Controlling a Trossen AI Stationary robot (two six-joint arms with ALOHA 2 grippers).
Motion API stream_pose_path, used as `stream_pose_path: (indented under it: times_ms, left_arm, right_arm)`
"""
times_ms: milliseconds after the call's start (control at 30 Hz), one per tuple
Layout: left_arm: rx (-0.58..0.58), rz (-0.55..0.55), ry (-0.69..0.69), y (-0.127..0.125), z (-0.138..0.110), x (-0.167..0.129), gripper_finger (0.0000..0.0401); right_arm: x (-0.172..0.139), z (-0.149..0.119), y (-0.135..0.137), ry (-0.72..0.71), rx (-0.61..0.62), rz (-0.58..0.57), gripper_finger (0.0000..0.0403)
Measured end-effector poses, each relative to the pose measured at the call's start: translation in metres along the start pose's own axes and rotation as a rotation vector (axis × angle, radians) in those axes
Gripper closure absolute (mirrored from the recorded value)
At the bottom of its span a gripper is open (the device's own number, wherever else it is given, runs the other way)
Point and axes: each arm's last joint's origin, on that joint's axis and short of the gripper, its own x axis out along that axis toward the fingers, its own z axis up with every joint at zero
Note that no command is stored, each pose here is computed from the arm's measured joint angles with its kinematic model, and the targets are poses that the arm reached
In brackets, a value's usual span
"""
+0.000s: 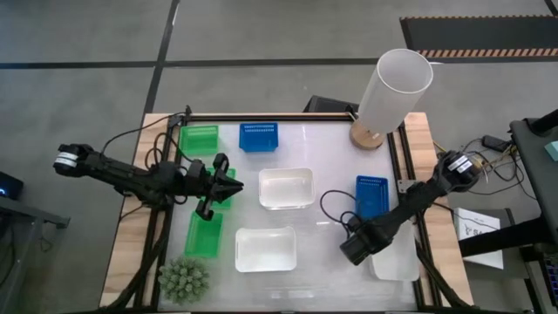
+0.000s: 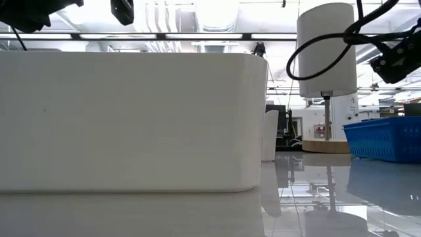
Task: Stack baskets by color
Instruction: Stack the bottom right white bin on the top white bin
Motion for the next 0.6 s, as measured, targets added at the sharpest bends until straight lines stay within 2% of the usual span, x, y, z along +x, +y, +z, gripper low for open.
stream_pose_path:
  times_ms: [200, 267, 600]
  left_arm:
    - [0.0, 0.001, 0.007, 0.0, -0.002, 0.001, 0.0373]
    - [0.0, 0.002, 0.012, 0.001, -0.003, 0.001, 0.0373]
    - [-0.005, 0.002, 0.01, 0.0, -0.002, 0.001, 0.0373]
  right_arm:
    - [0.004, 0.001, 0.003, 0.008, 0.022, -0.007, 0.0364]
    - [0.004, 0.001, 0.004, 0.006, 0.035, 0.004, 0.0385]
    - [-0.009, -0.009, 0.01, 0.008, 0.002, 0.06, 0.0391]
